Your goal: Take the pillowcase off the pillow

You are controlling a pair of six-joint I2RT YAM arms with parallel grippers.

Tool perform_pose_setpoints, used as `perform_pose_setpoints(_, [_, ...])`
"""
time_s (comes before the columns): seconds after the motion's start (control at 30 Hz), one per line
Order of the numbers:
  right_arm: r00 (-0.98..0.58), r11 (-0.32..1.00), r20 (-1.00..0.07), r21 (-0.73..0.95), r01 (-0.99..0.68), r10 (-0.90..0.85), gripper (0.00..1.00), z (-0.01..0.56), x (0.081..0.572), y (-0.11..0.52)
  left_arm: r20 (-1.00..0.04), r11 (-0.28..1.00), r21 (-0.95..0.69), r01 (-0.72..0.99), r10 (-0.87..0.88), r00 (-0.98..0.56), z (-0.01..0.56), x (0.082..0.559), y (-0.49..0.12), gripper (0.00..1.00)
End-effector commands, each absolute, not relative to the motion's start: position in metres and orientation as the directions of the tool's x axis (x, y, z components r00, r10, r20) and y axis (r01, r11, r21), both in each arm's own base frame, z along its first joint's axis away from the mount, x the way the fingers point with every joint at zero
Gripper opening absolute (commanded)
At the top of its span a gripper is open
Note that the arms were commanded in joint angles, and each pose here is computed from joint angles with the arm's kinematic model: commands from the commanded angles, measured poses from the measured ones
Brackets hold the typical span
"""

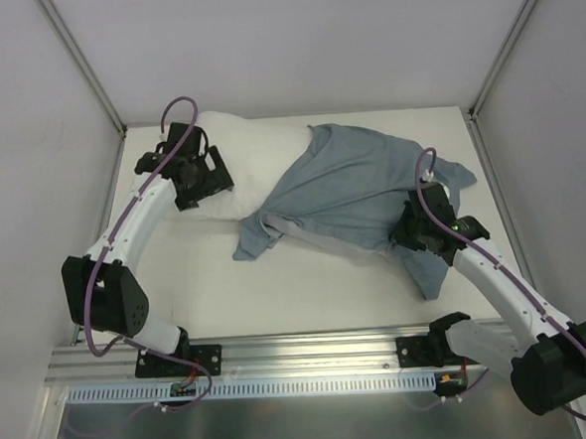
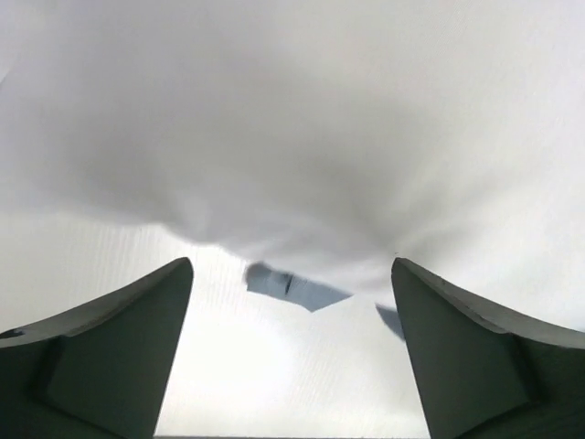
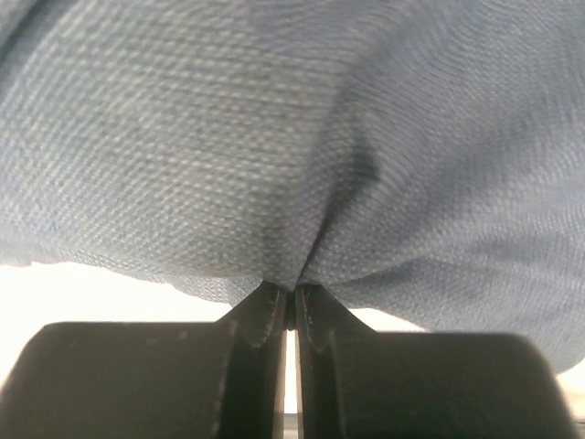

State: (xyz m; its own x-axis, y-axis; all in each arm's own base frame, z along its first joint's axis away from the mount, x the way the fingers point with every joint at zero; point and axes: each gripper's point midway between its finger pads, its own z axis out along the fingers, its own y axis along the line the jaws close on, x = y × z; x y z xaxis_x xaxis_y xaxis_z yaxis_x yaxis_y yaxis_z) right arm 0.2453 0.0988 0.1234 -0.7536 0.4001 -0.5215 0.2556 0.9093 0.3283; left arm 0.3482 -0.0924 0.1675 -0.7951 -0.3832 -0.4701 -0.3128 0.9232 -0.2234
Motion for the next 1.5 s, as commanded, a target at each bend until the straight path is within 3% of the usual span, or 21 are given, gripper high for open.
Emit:
perform_pose_setpoints(0.0, [-0.733,0.909,-0.541,0.301,0.288,0.412,0.01,0.12,0.239,0.086,-0.531,0.907,-0.343,-0.243,-0.401,-0.747,0.212,0.348,-0.102,0.96])
perform_pose_setpoints(0.2, [-0.752,0.913,-0.524,0.298,0.277,0.399,0.01,0.11,0.239,0.089,-0.454,0.808,-0.47,-0.355,-0.566,-0.688,0.204,0.286,-0.094,0.99])
perform_pose_setpoints(0.3, [-0.759,0.916,-0.52,0.301,0.266,0.392,0.01,0.107,0.24,0.091,-0.418,0.768,-0.507,-0.391,-0.616,-0.668,0.18,0.282,-0.096,0.99])
perform_pose_setpoints(0.63, [-0.765,0.918,-0.514,0.295,0.266,0.387,0.02,0.113,0.23,0.088,-0.432,0.71,-0.664,-0.234,-0.621,-0.654,0.144,0.341,-0.13,0.99])
perform_pose_setpoints(0.87, [-0.776,0.924,-0.51,0.285,0.256,0.372,0.02,0.114,0.227,0.087,-0.524,0.676,-0.735,-0.046,-0.611,-0.593,0.153,0.371,-0.146,0.99])
perform_pose_setpoints(1.17, [-0.785,0.929,-0.505,0.271,0.252,0.36,0.04,0.117,0.221,0.085,-0.443,0.629,-0.771,-0.101,-0.644,-0.624,0.104,0.405,-0.16,0.99])
perform_pose_setpoints(1.2, [-0.785,0.93,-0.506,0.269,0.25,0.357,0.05,0.118,0.22,0.084,-0.447,0.624,-0.776,-0.094,-0.649,-0.616,0.108,0.409,-0.16,0.92])
perform_pose_setpoints(1.23, [-0.788,0.933,-0.506,0.261,0.246,0.349,0.07,0.119,0.217,0.082,-0.448,0.62,-0.779,-0.09,-0.652,-0.611,0.11,0.412,-0.16,0.78])
perform_pose_setpoints(1.27, [-0.791,0.936,-0.508,0.256,0.241,0.342,0.17,0.119,0.215,0.081,-0.452,0.62,-0.78,-0.086,-0.653,-0.607,0.113,0.413,-0.16,0.6])
perform_pose_setpoints(1.3, [-0.805,0.946,-0.502,0.231,0.228,0.317,0.28,0.119,0.21,0.077,-0.464,0.62,-0.779,-0.089,-0.666,-0.584,0.122,0.419,-0.158,0.02])
perform_pose_setpoints(1.33, [-0.805,0.95,-0.509,0.22,0.221,0.305,0.43,0.122,0.207,0.074,-0.444,0.633,-0.761,-0.142,-0.667,-0.598,0.115,0.414,-0.154,0.0])
perform_pose_setpoints(1.37, [-0.8,0.954,-0.524,0.213,0.209,0.292,0.73,0.127,0.206,0.071,-0.458,0.641,-0.753,-0.147,-0.671,-0.583,0.124,0.415,-0.149,0.0])
perform_pose_setpoints(1.47, [-0.795,0.969,-0.553,0.15,0.199,0.249,0.99,0.137,0.194,0.054,-0.474,0.673,-0.693,-0.257,-0.695,-0.54,0.126,0.409,-0.128,0.0])
